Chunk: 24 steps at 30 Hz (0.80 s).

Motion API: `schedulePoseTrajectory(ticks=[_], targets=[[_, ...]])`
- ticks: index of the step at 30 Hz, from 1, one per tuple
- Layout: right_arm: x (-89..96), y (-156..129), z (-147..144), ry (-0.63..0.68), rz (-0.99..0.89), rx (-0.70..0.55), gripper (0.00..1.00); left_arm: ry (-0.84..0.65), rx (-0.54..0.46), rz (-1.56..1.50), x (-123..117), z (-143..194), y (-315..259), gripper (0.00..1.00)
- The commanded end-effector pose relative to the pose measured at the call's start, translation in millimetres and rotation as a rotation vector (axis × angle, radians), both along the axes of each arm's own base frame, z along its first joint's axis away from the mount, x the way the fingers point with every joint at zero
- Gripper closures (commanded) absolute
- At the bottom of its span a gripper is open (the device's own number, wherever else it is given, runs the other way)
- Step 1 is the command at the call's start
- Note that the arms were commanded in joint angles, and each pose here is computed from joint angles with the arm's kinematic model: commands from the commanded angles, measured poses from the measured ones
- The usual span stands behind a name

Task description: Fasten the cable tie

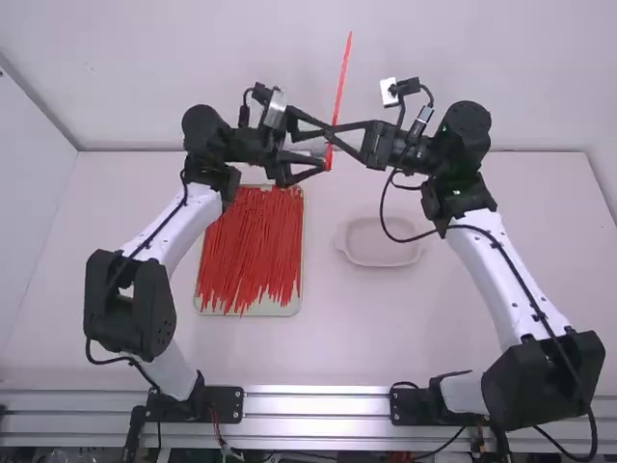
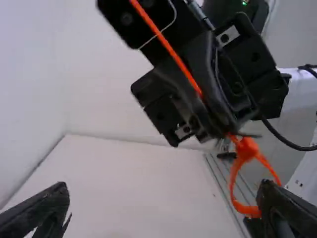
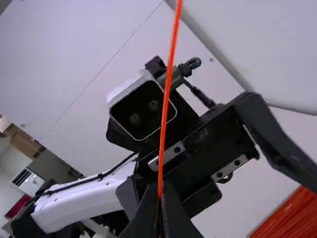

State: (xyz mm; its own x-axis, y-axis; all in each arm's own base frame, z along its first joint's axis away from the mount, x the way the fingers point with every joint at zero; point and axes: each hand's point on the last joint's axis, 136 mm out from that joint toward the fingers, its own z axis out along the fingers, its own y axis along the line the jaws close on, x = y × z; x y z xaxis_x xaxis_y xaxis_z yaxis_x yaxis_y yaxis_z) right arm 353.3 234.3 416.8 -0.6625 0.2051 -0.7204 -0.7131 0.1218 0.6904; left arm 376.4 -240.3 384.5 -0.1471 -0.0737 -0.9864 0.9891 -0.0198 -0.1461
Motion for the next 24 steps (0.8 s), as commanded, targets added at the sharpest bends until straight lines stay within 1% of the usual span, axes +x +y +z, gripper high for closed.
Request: schedulePoseTrajectory(ticks=[1, 3, 4, 5, 6, 7, 9, 10, 13, 15, 16, 18, 19, 21, 22, 24], targets=[[6.5, -20, 11, -0.062, -0.055, -0.011, 1.0, -0.047, 0.008, 0.013, 4, 4, 7, 0.01], [18.8, -35, -5, -0.037, -0.111, -0.053, 1.0, -0.017, 0.022, 0.03, 10, -5, 13, 0.01], [20.9, -38, -8, -0.03, -0.122, -0.061, 1.0, -0.009, 0.024, 0.034, 12, -6, 14, 0.01], [28.0, -47, -20, -0.007, -0.161, -0.091, 1.0, 0.012, 0.033, 0.046, 16, -11, 19, 0.01], [30.8, -51, -26, 0.004, -0.178, -0.11, 1.0, 0.023, 0.037, 0.055, 18, -14, 21, 0.01], [37.4, -61, -44, 0.03, -0.225, -0.163, 1.0, 0.055, 0.051, 0.075, 24, -23, 29, 0.01], [41.1, -68, -57, 0.043, -0.258, -0.204, 1.0, 0.076, 0.061, 0.087, 27, -30, 33, 0.01], [45.5, -77, -73, 0.057, -0.303, -0.266, 1.0, 0.102, 0.073, 0.101, 30, -38, 39, 0.01], [51.4, -89, -97, 0.082, -0.377, -0.366, 1.0, 0.147, 0.092, 0.124, 34, -51, 49, 0.01], [55.4, -101, -123, 0.12, -0.458, -0.486, 1.0, 0.193, 0.111, 0.14, 35, -65, 57, 0.01], [55.5, -101, -125, 0.123, -0.462, -0.494, 1.0, 0.197, 0.113, 0.143, 35, -67, 58, 0.01], [56.5, -110, -143, 0.15, -0.523, -0.597, 1.0, 0.227, 0.136, 0.169, 36, -80, 64, 0.01], [56.7, -114, -153, 0.164, -0.557, -0.656, 1.0, 0.266, 0.167, 0.221, 41, -92, 68, 0.01], [56.8, -116, -164, 0.173, -0.576, -0.71, 1.0, 0.311, 0.215, 0.289, 48, -108, 73, 0.01], [57.6, -115, -171, 0.179, -0.586, -0.737, 1.0, 0.331, 0.256, 0.326, 49, -120, 75, 0.01], [59.7, -116, -185, 0.199, -0.601, -0.778, 1.0, 0.351, 0.301, 0.352, 49, -132, 76, 0.01]])
